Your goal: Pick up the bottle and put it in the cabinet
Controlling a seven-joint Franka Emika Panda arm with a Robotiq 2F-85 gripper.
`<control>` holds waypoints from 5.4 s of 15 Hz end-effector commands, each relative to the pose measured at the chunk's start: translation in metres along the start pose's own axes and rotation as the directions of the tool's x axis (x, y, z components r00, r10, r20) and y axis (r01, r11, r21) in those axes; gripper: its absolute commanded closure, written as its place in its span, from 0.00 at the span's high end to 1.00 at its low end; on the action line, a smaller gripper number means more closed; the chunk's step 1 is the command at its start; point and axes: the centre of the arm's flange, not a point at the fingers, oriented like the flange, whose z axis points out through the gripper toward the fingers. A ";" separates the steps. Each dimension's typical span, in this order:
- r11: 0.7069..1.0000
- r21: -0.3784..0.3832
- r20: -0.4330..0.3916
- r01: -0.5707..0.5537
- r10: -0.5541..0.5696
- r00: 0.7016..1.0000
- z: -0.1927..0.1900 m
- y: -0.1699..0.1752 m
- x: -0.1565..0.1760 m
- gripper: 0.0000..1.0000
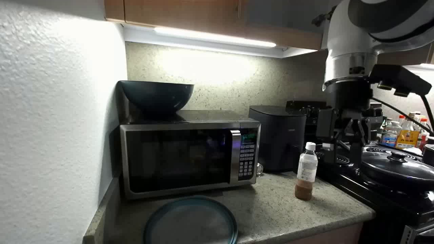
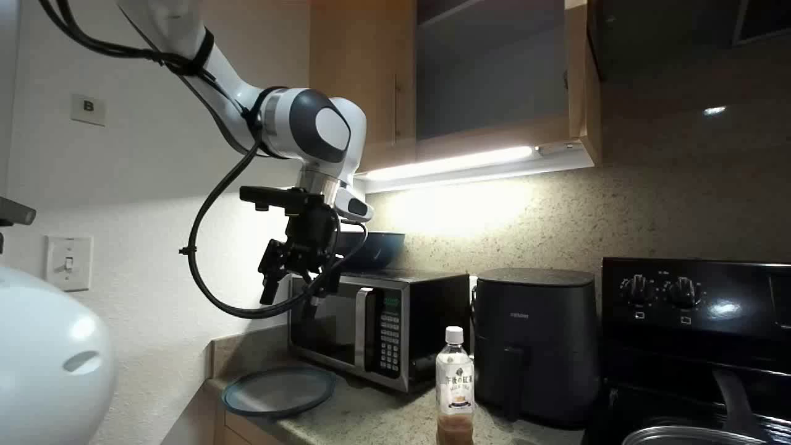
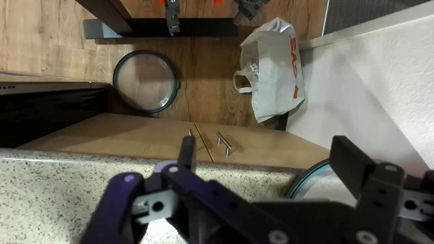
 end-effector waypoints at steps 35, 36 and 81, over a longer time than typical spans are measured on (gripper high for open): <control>0.953 -0.218 -0.394 -0.211 0.112 0.912 0.005 0.151 0.092 1.00; 0.965 -0.203 -0.406 -0.164 0.070 0.911 0.002 0.155 0.098 1.00; 0.967 -0.251 -0.155 -0.040 0.000 0.988 0.003 0.154 0.179 0.61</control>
